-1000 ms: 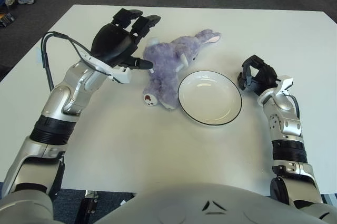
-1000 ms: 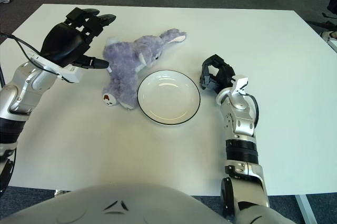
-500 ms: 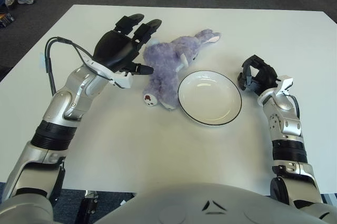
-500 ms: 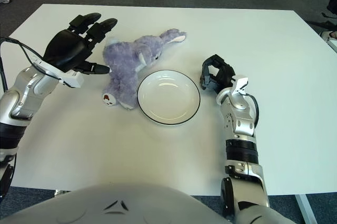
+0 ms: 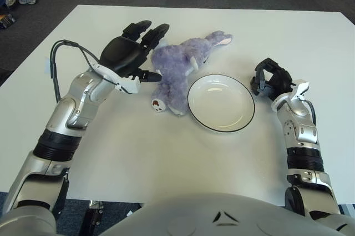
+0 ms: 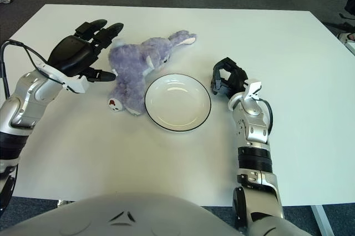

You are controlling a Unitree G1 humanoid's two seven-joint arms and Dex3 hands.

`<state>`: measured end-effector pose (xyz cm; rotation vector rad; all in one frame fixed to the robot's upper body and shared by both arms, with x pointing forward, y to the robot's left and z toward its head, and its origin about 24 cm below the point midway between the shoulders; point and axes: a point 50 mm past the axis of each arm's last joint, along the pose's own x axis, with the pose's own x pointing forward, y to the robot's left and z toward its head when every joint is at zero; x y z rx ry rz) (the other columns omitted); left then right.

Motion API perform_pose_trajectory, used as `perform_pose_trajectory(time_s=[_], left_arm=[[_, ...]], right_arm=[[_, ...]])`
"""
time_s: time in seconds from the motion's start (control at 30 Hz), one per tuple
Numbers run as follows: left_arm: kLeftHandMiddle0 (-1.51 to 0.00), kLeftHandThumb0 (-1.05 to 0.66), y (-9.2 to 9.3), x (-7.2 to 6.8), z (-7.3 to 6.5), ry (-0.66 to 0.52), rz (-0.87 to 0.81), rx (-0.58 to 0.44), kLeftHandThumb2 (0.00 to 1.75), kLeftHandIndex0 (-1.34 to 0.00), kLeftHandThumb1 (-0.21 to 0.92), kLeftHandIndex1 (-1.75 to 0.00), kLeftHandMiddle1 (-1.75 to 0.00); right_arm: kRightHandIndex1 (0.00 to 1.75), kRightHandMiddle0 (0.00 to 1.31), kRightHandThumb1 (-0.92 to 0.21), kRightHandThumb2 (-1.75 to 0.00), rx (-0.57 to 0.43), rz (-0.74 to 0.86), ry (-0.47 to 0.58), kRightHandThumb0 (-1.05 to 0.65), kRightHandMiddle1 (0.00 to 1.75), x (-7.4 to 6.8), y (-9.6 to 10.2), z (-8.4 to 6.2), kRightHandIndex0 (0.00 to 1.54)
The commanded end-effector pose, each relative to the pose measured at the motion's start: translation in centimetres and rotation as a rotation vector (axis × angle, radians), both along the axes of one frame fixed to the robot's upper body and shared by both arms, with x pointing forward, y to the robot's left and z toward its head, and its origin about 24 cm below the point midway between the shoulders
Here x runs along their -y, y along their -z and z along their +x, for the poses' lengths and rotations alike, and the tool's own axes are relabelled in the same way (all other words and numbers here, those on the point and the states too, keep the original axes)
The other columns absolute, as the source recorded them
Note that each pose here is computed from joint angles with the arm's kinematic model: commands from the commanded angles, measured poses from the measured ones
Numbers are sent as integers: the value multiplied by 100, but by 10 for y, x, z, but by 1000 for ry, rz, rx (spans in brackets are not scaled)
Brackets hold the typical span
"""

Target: Put the doll into the plate.

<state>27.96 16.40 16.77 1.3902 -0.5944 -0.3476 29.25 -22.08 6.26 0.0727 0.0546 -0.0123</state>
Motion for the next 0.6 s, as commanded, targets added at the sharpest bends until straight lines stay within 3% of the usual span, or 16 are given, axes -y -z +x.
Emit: perform_pose_trajectory(time_s=[0.0,0.57], left_arm=[[-5,-101,0,0,-2,0,18,-26,49,0,92,-5,-24],[-6,-98,4,9,2,-25,84,-150,41,0,92,0,-26]], right_arm=[[175,50,-47,-113,-46,-2,7,-44,175,2,8,-4,120],[175,49,-48,-112,-47,9,12,-43,175,3,8,-3,121]])
